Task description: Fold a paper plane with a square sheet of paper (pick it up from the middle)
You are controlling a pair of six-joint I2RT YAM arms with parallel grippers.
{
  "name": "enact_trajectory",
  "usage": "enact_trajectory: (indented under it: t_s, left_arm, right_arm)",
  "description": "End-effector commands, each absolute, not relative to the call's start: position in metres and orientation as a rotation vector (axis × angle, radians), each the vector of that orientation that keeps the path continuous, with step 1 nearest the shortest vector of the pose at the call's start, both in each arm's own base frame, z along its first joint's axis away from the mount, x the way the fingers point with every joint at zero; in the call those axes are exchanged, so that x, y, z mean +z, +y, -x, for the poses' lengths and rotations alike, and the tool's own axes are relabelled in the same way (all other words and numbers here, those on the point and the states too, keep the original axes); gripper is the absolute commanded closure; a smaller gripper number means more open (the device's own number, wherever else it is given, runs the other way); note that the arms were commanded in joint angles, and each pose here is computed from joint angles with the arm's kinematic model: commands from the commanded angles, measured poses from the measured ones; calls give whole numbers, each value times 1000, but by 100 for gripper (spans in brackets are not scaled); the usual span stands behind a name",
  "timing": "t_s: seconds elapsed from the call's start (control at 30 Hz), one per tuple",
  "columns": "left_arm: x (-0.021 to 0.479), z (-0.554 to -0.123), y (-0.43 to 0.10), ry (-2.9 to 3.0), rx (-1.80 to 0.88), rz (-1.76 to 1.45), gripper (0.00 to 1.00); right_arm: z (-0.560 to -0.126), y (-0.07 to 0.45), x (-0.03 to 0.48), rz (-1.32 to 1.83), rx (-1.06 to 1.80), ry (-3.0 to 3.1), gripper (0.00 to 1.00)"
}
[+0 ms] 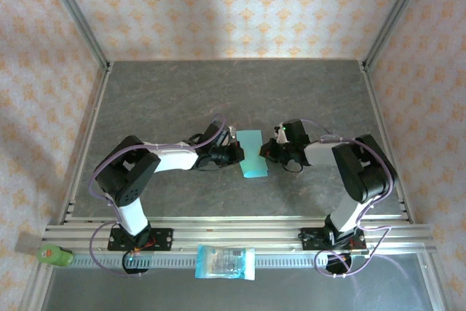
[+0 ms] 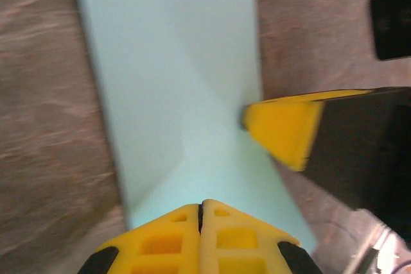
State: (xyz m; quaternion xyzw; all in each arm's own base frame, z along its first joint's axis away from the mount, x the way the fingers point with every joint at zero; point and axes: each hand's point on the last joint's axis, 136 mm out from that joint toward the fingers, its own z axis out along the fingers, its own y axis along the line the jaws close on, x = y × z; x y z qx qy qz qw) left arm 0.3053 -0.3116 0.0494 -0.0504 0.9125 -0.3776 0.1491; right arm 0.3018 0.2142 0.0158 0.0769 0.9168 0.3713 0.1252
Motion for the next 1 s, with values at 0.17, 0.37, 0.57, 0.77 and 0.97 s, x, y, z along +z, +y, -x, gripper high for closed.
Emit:
enact_trajectory:
  t_s: [0.17,0.37,0.57,0.77,0.97]
  left_arm:
    - [36,-299,-333,2656,-1145,137,100]
    - [-2,-275,-310,2761,-1043,131,100]
    - [-8,-249,-290,2817,-987,62,100]
    - [10,-242,-285,2787,-999,15,100]
    - [55,-269,-304,2630,-1119,35,100]
  right_arm:
    - [-246,169,-47,-440,776,2959,100]
    - [-244,168,-48,-436,773,2964,100]
    - [-243,168,-50,-438,770,2968,100]
    - [-242,168,-49,-437,776,2965,100]
    - [-242,167,-47,-441,775,2957,100]
